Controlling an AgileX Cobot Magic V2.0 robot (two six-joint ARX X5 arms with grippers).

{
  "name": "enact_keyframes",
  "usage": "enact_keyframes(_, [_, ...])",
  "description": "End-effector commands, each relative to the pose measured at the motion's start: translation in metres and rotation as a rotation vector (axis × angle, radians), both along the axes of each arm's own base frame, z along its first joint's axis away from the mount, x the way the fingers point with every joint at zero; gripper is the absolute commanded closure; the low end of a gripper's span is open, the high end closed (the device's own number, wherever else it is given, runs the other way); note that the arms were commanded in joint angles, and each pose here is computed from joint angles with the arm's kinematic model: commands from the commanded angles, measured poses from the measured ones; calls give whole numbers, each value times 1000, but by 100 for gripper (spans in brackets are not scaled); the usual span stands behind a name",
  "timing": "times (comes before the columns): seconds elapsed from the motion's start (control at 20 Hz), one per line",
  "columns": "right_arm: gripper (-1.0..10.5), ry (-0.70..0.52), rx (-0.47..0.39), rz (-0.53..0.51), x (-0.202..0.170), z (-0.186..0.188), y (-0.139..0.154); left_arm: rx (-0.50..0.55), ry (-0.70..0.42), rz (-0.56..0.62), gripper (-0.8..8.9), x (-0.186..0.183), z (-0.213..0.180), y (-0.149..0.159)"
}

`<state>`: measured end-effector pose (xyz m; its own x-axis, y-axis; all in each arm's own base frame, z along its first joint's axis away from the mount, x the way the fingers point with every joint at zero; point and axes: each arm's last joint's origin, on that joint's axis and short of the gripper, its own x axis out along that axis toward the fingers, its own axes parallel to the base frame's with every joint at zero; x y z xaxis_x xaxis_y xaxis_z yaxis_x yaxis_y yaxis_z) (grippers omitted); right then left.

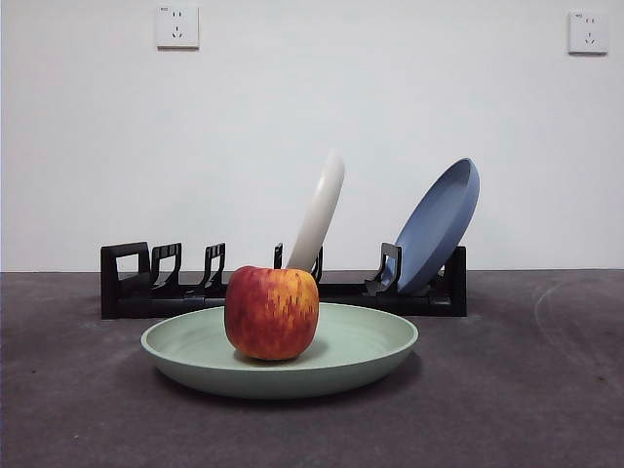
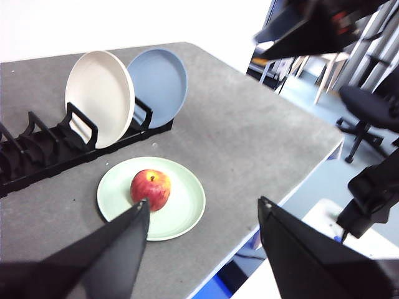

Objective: Take the green plate from the plate rack,put the plate on the table,take the apple from the table,put the apple in the plate

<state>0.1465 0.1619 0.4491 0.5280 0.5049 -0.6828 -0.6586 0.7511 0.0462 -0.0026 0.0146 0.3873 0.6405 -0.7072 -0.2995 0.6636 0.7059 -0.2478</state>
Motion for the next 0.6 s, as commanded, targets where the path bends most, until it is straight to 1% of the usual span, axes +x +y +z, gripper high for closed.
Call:
enact_keyframes(0.05, [352, -8, -9, -22, -13, -2, -15, 48, -9, -8, 526, 6, 1, -9])
enact_keyframes(0.25, [352, 11, 21, -58, -36, -24, -41, 114, 17, -14, 526, 20, 4, -33])
enact_keyframes(0.35, [352, 43, 53, -86, -43, -44, -49, 180, 47, -19, 526, 29, 0, -48])
enact_keyframes(0.5, [352, 93, 71, -120, -47, -75, -53, 244, 105, -18, 526, 43, -18, -72])
enact_keyframes(0.6, [353, 120, 68, -141, -48, -91, -54, 258, 130, -12, 531, 52, -34, -86])
